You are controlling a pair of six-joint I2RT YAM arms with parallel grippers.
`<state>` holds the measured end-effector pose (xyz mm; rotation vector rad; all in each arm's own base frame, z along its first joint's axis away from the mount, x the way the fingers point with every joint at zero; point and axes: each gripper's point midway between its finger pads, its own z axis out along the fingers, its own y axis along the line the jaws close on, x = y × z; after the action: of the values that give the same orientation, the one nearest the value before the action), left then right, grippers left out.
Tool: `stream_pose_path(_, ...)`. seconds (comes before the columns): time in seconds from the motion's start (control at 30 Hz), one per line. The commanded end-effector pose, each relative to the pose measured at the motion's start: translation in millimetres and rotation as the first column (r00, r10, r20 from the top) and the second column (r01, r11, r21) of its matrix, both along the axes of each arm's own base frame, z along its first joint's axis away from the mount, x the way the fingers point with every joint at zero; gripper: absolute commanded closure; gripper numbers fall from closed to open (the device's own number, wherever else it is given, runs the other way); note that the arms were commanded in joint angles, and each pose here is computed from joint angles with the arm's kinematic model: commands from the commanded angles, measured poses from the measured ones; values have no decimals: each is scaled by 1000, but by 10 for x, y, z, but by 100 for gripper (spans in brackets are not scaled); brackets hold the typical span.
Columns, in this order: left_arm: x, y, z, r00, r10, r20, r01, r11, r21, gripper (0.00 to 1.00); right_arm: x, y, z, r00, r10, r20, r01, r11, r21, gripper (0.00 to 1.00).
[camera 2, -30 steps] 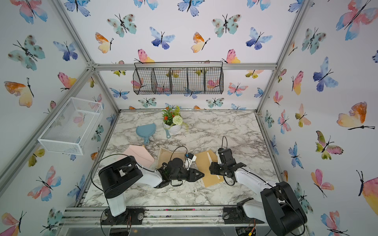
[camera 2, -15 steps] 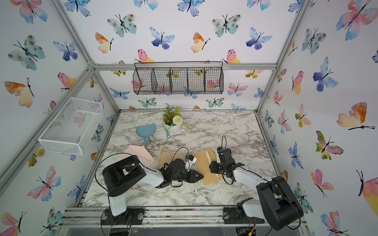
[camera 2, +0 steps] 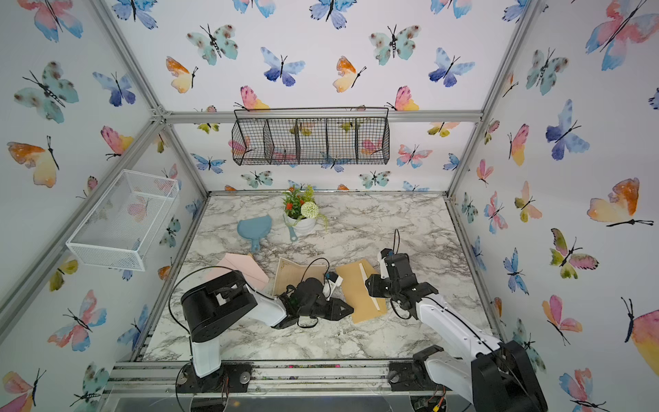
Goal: Take the letter paper out of the envelope
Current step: Adjust the letter paper at the center of the board, then pick up the envelope from the center of the board.
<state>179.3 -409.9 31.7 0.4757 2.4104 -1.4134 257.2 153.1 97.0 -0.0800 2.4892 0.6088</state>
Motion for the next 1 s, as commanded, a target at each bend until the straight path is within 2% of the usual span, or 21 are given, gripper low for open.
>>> stream_pose_path(0.0,15,21,70,1000,7,19,-7,1000,2,71,-153,-151,158,999,-44,-21,43,999,-30,62)
stream_pose_path(0.13,65,84,165,998,32,46,-33,999,10,71,-242,-408,248,986,-168,5,168,983,-67,56)
stream_pose_path(0.2,96,114,228,997,47,59,-48,999,9,71,-287,-390,126,986,-162,-46,158,985,-73,50)
stream_pose_path(0.3,110,140,312,996,56,72,-56,998,0,72,-313,-459,-106,974,-187,-131,165,973,-163,44)
stream_pose_path(0.4,105,189,357,995,64,82,-65,998,4,71,-285,-518,-237,965,-216,-152,181,960,-215,40)
stream_pose_path(0.47,115,225,375,993,75,94,-76,997,12,72,-280,-482,-331,967,-203,-157,170,965,-200,38)
stream_pose_path(0.57,121,256,396,991,81,103,-83,996,16,72,-280,-436,-485,970,-184,-160,155,972,-179,38)
stream_pose_path(0.77,105,244,403,993,74,96,-75,997,9,72,-173,-339,-471,981,-146,-125,127,981,-146,41)
stream_pose_path(0.97,97,287,413,992,82,98,-83,997,8,72,-204,-252,-759,974,-109,-200,81,986,-143,49)
